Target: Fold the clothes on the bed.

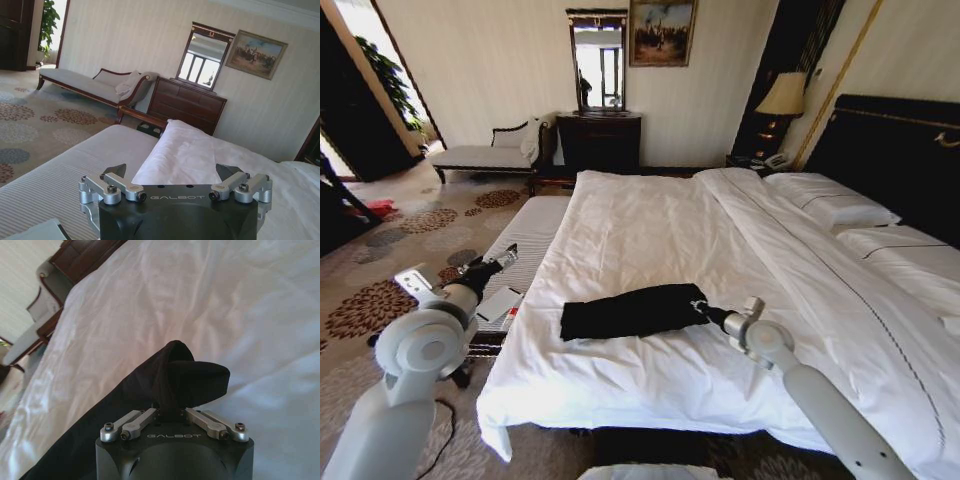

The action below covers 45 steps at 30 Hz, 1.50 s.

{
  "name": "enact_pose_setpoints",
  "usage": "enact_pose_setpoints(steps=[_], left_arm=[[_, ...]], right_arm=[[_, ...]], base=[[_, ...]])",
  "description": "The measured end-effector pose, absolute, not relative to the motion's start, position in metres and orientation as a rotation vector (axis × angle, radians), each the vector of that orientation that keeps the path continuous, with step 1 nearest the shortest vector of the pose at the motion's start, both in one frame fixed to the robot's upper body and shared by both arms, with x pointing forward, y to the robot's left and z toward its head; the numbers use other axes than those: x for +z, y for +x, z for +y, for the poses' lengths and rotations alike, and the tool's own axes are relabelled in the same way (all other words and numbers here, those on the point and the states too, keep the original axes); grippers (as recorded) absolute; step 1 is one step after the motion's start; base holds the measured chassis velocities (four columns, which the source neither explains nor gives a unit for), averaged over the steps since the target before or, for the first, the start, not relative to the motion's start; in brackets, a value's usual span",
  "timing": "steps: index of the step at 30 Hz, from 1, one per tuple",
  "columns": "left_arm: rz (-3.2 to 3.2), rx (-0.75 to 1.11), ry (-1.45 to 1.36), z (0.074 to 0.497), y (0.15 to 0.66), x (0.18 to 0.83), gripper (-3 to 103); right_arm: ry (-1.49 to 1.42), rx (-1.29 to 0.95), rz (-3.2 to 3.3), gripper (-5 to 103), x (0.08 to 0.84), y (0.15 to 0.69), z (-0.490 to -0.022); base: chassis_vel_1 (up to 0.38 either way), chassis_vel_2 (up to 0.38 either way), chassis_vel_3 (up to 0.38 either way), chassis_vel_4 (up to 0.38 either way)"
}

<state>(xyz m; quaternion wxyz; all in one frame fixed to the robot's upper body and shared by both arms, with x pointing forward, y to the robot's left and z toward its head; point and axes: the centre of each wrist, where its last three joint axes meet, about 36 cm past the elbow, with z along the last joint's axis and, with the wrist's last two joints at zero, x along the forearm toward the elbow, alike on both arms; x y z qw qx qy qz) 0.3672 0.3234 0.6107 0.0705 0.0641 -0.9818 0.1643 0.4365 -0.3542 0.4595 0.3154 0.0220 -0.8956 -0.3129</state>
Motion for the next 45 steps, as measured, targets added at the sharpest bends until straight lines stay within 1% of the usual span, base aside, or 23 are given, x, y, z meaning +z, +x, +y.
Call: enact_pose_setpoints(steps=[5,9,12,13,15,17,20,21,25,26,30,37,45], left_arm=[[-2.962,0.512,0.179,0.322,0.369,0.613,100],[-2.974,0.54,0.14,0.32,0.366,0.62,100],[-3.007,0.552,0.118,0.323,0.364,0.635,100],[-3.007,0.552,0.118,0.323,0.364,0.635,100],[-3.026,0.535,0.129,0.327,0.364,0.641,100],[-3.027,0.53,0.137,0.329,0.365,0.642,100],[-3.021,0.524,0.165,0.332,0.368,0.641,100],[-3.021,0.524,0.165,0.332,0.368,0.641,100],[-3.013,0.519,0.177,0.332,0.367,0.639,100],[-3.013,0.519,0.177,0.332,0.367,0.639,100],[-3.02,0.493,0.202,0.337,0.366,0.641,100],[-3.017,0.483,0.222,0.339,0.364,0.64,100],[-3.014,0.49,0.248,0.342,0.368,0.636,100]], right_arm=[[0.01,-0.783,-2.365,5,0.465,0.435,-0.362],[0.022,-0.754,-2.377,5,0.469,0.437,-0.349],[0.088,-0.737,-2.406,5,0.477,0.435,-0.32],[0.088,-0.737,-2.406,5,0.477,0.435,-0.32],[0.185,-0.727,-2.416,5,0.489,0.43,-0.297],[0.219,-0.724,-2.419,5,0.493,0.429,-0.289],[0.347,-0.702,-2.401,5,0.499,0.43,-0.257],[0.347,-0.702,-2.401,5,0.499,0.43,-0.257],[0.411,-0.62,-2.369,5,0.48,0.442,-0.222],[0.411,-0.62,-2.369,5,0.48,0.442,-0.222],[0.451,-0.569,-2.35,5,0.462,0.454,-0.193],[0.476,-0.525,-2.345,5,0.444,0.463,-0.169],[0.514,-0.537,-2.335,5,0.441,0.462,-0.156]], base=[[0.0,0.0,0.0,0.0],[0.0,0.0,0.0,0.0],[0.0,0.0,0.0,0.0],[0.0,0.0,0.0,0.0],[0.0,0.0,0.0,0.0],[0.0,0.0,0.0,0.0],[0.0,0.0,0.0,0.0],[0.0,0.0,0.0,0.0],[0.0,0.0,0.0,0.0],[0.0,0.0,0.0,0.0],[0.0,0.0,0.0,0.0],[0.0,0.0,0.0,0.0],[0.0,0.0,0.0,0.0]])
